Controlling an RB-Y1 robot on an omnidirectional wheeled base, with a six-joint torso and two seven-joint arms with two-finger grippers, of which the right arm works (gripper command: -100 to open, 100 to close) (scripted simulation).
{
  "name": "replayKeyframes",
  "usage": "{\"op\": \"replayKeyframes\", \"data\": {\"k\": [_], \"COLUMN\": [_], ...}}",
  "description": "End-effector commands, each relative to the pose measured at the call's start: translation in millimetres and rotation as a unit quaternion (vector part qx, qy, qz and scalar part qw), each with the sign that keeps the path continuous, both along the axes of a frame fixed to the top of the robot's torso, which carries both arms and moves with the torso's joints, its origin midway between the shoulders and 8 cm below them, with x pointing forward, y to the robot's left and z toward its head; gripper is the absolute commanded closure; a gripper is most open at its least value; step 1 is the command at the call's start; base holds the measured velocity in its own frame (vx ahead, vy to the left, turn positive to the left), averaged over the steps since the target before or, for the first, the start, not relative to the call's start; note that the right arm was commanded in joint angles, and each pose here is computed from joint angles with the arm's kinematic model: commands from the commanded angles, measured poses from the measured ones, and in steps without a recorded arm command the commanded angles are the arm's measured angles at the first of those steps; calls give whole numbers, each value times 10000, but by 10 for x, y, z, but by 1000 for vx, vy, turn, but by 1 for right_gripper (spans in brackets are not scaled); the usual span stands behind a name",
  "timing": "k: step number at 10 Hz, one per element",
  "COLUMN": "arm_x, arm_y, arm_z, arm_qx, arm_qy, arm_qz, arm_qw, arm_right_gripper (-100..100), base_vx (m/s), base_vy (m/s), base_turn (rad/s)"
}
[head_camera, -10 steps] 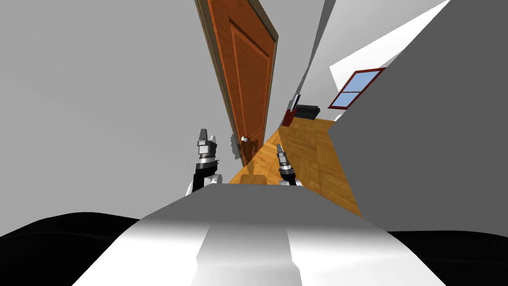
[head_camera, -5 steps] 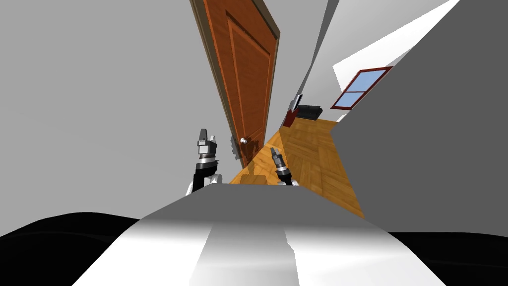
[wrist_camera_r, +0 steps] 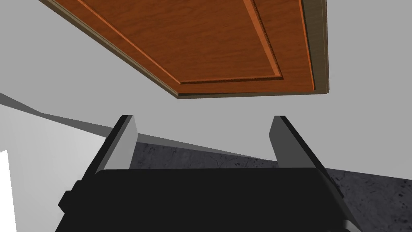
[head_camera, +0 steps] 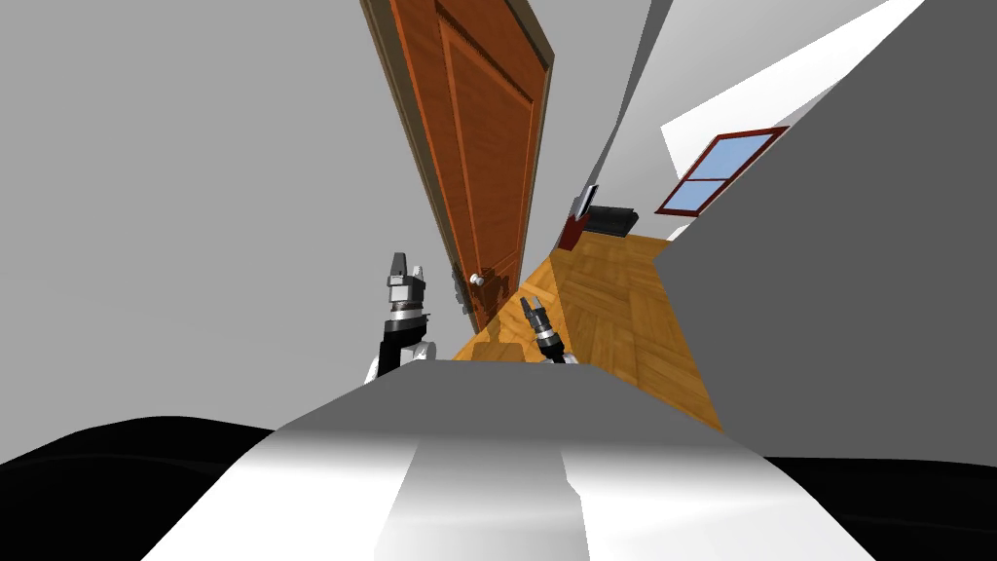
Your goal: Pull the door open
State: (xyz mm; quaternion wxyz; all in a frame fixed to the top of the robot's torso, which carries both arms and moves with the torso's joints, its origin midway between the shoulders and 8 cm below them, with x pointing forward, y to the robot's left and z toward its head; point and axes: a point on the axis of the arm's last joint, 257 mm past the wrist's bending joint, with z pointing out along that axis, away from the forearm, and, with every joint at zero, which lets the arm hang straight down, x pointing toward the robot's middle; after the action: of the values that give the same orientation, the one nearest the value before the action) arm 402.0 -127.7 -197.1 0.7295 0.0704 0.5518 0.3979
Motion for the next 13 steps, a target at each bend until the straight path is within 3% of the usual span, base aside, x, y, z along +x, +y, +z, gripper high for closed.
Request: {"op": "replayKeyframes", "data": {"k": [1, 4, 7, 13], "arm_x": [10, -6, -41, -162], "arm_y": [97, 276, 454, 804], "arm_z": [-142, -407, -658, -1120], "arm_qx": [-276, -757, -1209, -2038], "arm_qy": [43, 111, 155, 175], "arm_qz": [37, 132, 249, 539], "arm_qw": [9996, 9970, 9922, 9774], "arm_right_gripper": [-100, -100, -100, -100], "base_vx": [101, 95, 95, 96], "base_vy": [-36, -33, -28, -24], "base_turn": [38, 35, 34, 36]}}
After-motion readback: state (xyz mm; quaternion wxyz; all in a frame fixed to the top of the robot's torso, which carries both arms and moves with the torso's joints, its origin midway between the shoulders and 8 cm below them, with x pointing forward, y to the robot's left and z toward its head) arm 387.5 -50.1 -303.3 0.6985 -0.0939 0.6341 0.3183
